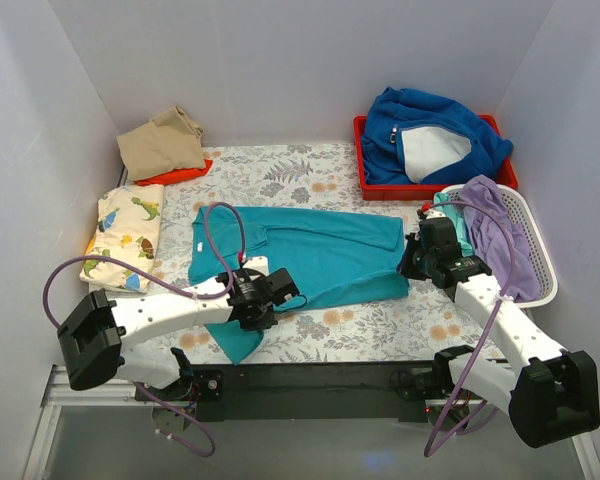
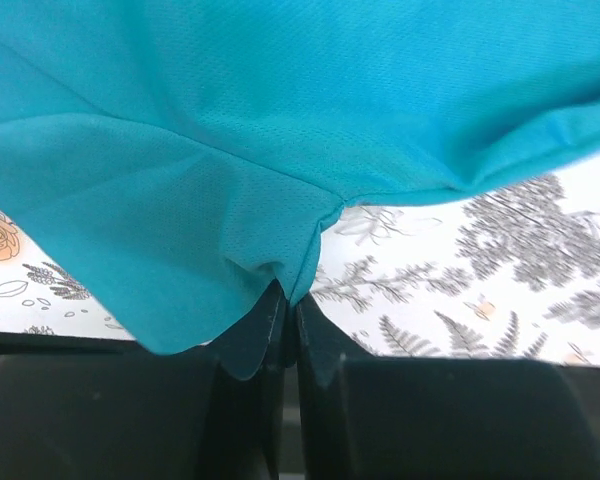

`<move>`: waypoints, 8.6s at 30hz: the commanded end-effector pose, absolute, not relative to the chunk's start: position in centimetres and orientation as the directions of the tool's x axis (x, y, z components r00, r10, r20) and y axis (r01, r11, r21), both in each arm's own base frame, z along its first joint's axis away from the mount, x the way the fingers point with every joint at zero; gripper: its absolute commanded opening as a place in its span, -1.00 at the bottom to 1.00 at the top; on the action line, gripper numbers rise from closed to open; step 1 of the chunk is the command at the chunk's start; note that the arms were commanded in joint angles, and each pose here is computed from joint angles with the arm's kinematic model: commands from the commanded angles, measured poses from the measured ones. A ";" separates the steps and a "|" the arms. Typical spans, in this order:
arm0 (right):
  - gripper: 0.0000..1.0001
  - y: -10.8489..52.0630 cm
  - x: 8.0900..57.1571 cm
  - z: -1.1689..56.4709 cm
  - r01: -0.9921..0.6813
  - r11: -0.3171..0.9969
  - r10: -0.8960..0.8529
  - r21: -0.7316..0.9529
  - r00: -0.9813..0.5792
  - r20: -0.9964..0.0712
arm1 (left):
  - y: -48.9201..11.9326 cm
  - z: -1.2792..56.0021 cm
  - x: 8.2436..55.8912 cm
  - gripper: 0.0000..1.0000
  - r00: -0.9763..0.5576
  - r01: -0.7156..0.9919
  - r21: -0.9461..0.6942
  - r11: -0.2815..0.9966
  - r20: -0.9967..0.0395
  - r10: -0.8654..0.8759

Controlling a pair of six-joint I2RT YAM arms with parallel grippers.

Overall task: Fold and stack the t-shirts
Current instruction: Fold the tshirt

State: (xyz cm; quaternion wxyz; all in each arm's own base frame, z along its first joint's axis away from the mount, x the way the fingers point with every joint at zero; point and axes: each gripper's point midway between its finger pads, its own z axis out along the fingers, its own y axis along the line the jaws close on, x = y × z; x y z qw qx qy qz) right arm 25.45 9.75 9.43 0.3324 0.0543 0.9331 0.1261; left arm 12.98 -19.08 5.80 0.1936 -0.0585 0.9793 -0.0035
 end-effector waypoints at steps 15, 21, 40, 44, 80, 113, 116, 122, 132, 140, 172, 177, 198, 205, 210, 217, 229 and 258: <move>-0.97 8.3 28.0 10.3 0.037 0.983 0.150 0.178 -0.719 -0.679 | -18.6 8.9 13.9 -0.65 -0.938 0.169 0.163 0.972 -0.275 0.209; -0.97 8.4 28.7 10.7 0.032 0.984 0.144 0.173 -0.711 -0.688 | -19.1 9.1 15.9 -0.77 -0.941 0.181 0.052 0.982 -0.279 0.189; -0.97 8.8 28.0 10.4 0.024 0.978 0.162 0.208 -0.714 -0.681 | -22.0 3.9 12.4 0.15 -0.972 0.024 -0.047 0.999 -0.235 0.012; -0.97 8.9 27.9 10.5 0.016 0.977 0.159 0.211 -0.714 -0.681 | -20.4 2.6 13.5 0.01 -0.938 -0.075 0.036 0.996 -0.341 -0.059; -0.97 8.0 28.5 10.5 0.023 0.989 0.119 0.147 -0.711 -0.693 | -20.4 7.5 13.9 -0.95 -0.889 0.442 0.106 0.891 -0.084 0.451; -0.97 5.1 32.2 7.5 0.145 0.989 0.080 -0.035 -0.716 -0.693 | -14.2 4.4 27.4 -1.00 -0.948 0.244 0.369 0.897 -0.106 0.302; -0.97 4.8 32.2 7.3 0.158 0.986 0.082 -0.045 -0.713 -0.696 | -14.1 4.2 27.5 -1.00 -0.947 0.244 0.374 0.895 -0.106 0.302; -0.97 4.6 32.5 6.7 0.167 0.984 0.077 -0.063 -0.718 -0.691 | -13.6 4.4 29.1 -0.52 -0.943 0.206 0.439 0.875 -0.150 0.298; -0.33 5.6 33.5 13.3 0.089 0.996 0.057 0.006 -0.580 -0.813 | -11.9 7.7 31.9 0.62 -0.929 -0.028 0.537 0.843 -0.326 0.177; -0.28 15.1 31.5 17.3 -0.322 0.887 0.062 0.331 -0.627 -0.776 | -13.4 14.2 33.7 0.65 -0.836 -0.162 0.345 0.924 -0.546 0.057; -0.37 24.2 26.4 13.8 -0.495 0.650 -0.056 0.576 -0.787 -0.614 | -18.9 11.6 29.0 0.83 -0.952 0.044 0.056 0.997 -0.299 0.059; -0.37 26.4 24.8 13.7 -0.530 0.584 -0.081 0.614 -0.791 -0.606 | -17.5 11.7 28.7 0.83 -0.962 0.012 0.134 0.991 -0.270 0.048; -0.30 21.1 27.7 12.9 -0.383 0.830 -0.009 0.406 -0.736 -0.676 | -21.6 3.2 18.9 0.85 -0.856 -0.157 -0.009 0.988 -0.498 -0.141; -0.28 20.0 27.7 12.9 -0.375 0.846 -0.019 0.379 -0.731 -0.682 | -17.2 1.1 19.8 0.86 -0.716 -0.383 0.172 0.908 -0.676 -0.174; -0.28 19.4 27.7 12.5 -0.360 0.854 -0.014 0.375 -0.737 -0.675 | -16.0 1.3 19.5 0.86 -0.696 -0.419 0.220 0.881 -0.701 -0.156; -0.28 19.3 27.8 12.2 -0.354 0.858 -0.017 0.372 -0.744 -0.668 | -16.3 1.4 17.9 0.63 -0.727 -0.387 0.183 0.904 -0.663 -0.177; -0.28 19.2 27.7 12.2 -0.345 0.860 -0.009 0.375 -0.746 -0.666 | -17.5 0.9 16.1 -0.40 -0.789 -0.288 0.159 0.944 -0.598 -0.140; -0.34 19.0 27.7 12.1 -0.357 0.863 -0.029 0.359 -0.743 -0.669 | -16.6 12.3 18.5 -1.00 -0.855 -0.219 0.047 0.975 -0.490 -0.168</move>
